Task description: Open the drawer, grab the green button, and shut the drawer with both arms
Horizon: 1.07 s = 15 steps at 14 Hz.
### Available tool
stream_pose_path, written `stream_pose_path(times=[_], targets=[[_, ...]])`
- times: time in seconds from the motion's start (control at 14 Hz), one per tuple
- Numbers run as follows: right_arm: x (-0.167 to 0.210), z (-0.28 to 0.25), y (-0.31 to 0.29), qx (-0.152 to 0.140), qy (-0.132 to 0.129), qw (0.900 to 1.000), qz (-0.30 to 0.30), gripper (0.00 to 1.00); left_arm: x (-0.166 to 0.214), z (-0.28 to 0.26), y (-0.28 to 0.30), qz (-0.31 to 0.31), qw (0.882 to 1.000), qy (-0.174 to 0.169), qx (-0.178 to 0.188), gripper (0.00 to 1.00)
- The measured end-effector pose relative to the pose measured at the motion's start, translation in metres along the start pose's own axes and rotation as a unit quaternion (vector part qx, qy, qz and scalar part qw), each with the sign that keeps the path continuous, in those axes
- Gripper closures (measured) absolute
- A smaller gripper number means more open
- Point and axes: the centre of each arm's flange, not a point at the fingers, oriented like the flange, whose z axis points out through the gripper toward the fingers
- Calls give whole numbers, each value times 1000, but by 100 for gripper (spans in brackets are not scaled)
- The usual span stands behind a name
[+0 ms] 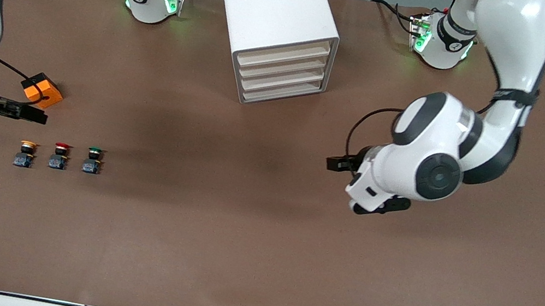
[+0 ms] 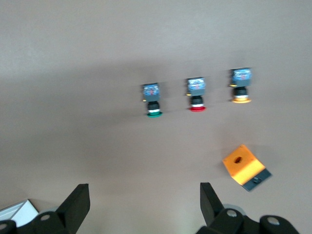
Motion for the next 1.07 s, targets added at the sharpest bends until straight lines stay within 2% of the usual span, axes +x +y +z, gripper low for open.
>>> stream_pose_path(times=[0.28, 0.5, 0.64, 0.78, 0.93, 1.07], targets=[[-21, -40, 8, -15, 3, 1000, 4, 0, 27, -71, -113, 29, 999, 11, -29, 0], [-30, -56, 16, -14, 13, 1000, 11, 0, 11, -131, -197, 36, 998, 38, -28, 0], [-31, -58, 17, -19, 14, 1000, 12, 0, -11, -149, -222, 38, 998, 47, -19, 0], [-32, -65, 16, -31, 21, 999, 10, 0, -31, -148, -232, 37, 998, 56, 16, 0], [-38, -81, 14, -32, 30, 999, 9, 0, -49, -145, -233, 39, 995, 86, 35, 0], [-45, -98, 13, -32, 38, 999, 9, 0, -72, -140, -237, 59, 991, 117, 39, 0]])
